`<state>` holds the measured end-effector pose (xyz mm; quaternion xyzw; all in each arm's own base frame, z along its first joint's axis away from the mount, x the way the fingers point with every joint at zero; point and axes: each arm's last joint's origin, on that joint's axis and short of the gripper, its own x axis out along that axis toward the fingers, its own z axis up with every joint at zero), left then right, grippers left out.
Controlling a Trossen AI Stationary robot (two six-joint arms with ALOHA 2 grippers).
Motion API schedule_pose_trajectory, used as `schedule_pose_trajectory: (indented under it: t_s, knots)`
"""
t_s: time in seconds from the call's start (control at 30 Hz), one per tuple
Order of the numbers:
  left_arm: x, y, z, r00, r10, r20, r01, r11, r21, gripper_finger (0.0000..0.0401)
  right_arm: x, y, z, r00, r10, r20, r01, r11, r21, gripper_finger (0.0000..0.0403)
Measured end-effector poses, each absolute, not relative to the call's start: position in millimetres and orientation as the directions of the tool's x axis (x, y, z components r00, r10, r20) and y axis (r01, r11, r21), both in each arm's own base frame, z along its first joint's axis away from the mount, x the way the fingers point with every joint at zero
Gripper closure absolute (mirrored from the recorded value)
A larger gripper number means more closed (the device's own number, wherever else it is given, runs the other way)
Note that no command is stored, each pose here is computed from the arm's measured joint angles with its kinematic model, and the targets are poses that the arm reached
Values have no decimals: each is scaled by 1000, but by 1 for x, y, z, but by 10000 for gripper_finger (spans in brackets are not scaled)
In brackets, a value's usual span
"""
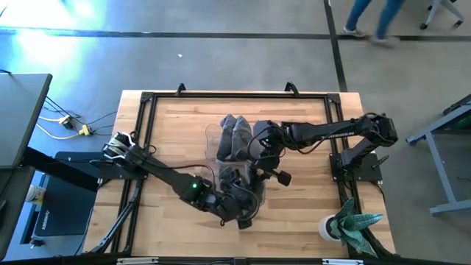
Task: Pick & Place hat
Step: Adjust the black caps in the bottom transparent bin
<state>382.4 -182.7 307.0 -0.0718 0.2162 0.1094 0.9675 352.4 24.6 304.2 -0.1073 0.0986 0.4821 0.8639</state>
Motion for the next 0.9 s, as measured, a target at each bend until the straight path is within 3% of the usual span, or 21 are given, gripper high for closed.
schedule_pose_trajectory:
  t_s: [0.3,0.47,0.6,0.9]
  knots:
    - [386,-184,304,887,186,-422,-238,969,-72,401,351,24,302,506,813,-288,-857,511,-63,390]
    - [364,-189,310,847,209,-488,-258,965,-35,401,351,22,300,526,790,-315,-841,539,-52,395]
    - [342,-193,313,802,207,-561,-281,959,-47,401,352,21,297,585,723,-369,-795,600,-85,397]
    - [313,-190,346,826,186,-531,-319,932,-170,401,366,13,280,687,574,-446,-703,680,-208,385]
